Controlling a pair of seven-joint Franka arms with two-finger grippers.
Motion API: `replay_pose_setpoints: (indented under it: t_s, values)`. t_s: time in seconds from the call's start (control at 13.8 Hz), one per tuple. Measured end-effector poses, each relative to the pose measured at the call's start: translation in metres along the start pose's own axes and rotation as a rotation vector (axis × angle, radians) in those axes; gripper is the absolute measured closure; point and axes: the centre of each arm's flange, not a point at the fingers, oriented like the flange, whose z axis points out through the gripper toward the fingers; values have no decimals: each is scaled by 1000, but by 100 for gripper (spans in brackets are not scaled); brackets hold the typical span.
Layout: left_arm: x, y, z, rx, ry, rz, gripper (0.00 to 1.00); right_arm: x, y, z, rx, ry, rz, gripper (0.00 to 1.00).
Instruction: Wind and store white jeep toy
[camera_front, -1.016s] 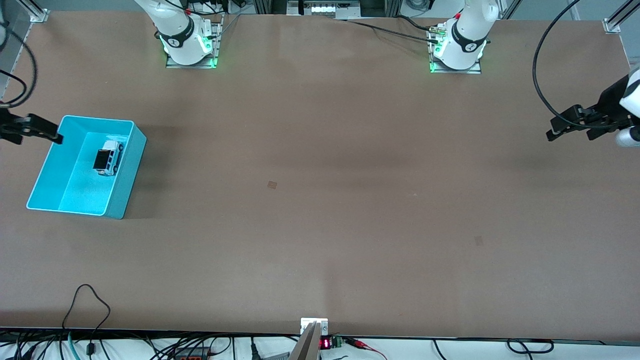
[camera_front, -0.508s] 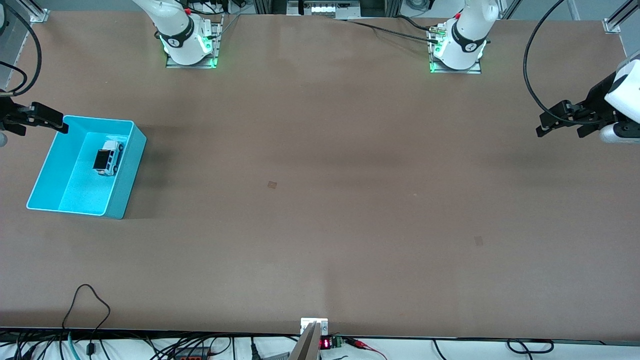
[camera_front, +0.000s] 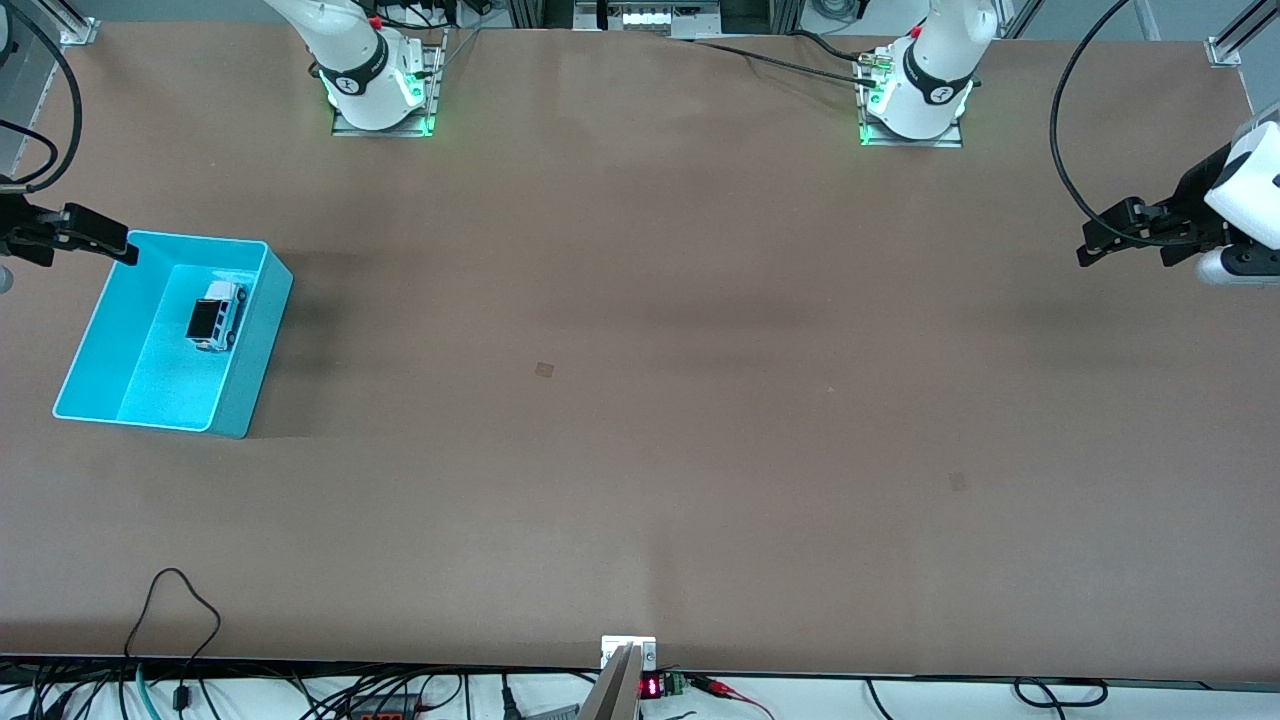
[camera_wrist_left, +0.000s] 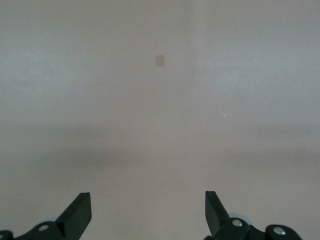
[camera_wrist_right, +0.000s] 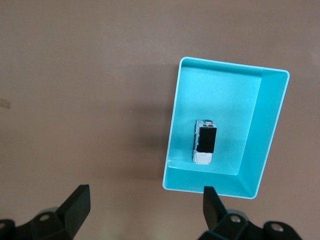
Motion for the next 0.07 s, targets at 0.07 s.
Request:
replay_pose_setpoints:
  t_s: [0.07]
  values:
    - [0, 0, 0, 0, -3, 0, 0, 0, 0, 0, 0, -1, 1, 0]
